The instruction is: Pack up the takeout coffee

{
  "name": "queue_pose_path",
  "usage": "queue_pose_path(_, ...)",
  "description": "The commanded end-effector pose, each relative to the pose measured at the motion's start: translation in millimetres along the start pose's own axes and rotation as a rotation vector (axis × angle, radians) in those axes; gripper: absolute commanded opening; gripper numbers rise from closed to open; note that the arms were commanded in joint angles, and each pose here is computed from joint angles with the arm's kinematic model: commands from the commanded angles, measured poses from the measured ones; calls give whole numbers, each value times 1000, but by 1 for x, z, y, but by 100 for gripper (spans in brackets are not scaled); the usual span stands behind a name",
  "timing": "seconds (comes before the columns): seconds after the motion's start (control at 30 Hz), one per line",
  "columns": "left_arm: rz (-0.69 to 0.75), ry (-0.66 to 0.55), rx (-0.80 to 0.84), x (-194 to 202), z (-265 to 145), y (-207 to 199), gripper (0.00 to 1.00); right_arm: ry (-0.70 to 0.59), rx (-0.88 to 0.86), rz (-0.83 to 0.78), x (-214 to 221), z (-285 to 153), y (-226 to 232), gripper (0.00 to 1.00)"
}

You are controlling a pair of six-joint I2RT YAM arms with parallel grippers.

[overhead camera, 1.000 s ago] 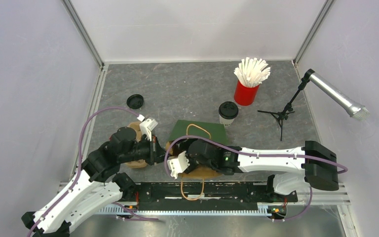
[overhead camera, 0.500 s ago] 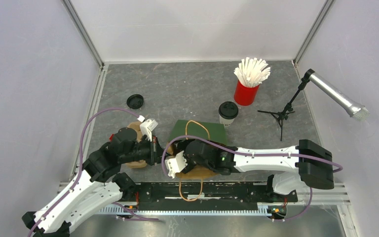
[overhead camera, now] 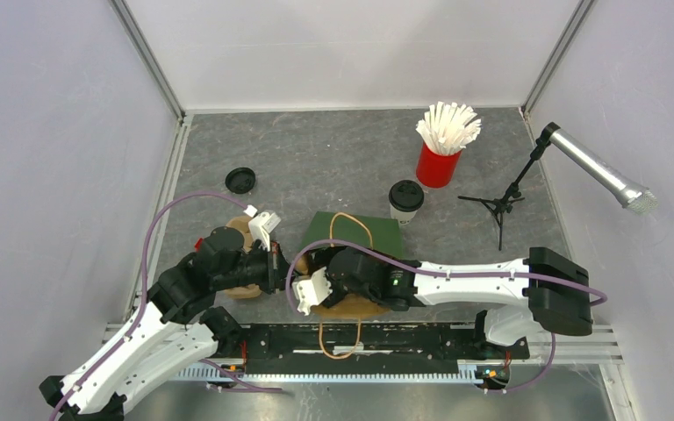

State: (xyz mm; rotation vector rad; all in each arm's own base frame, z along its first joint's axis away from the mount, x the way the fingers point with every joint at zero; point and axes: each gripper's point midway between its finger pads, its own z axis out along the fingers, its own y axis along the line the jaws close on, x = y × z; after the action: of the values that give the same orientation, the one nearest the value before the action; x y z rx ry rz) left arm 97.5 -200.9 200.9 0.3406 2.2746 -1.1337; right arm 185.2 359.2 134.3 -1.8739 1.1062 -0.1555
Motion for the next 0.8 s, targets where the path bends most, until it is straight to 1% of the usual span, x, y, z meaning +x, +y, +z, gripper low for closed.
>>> queue_pose_path(0.0,-16,-48,84,-13,-3,-21,3,5,33,44,-3,-3,-17,92)
queue_pose_path(0.23,-16,-48,74,-13,-1,-18,3,-49,49,53,-11,-15,-26,97)
queue_pose_path(0.5,-11,-47,69,-12,-1,-17,3,-120,20,32,-22,-24,-26,98)
queue_pose_path(0.77,-10,-46,65,-12,0,-16,3,-144,-14,10,-27,-29,-23,98)
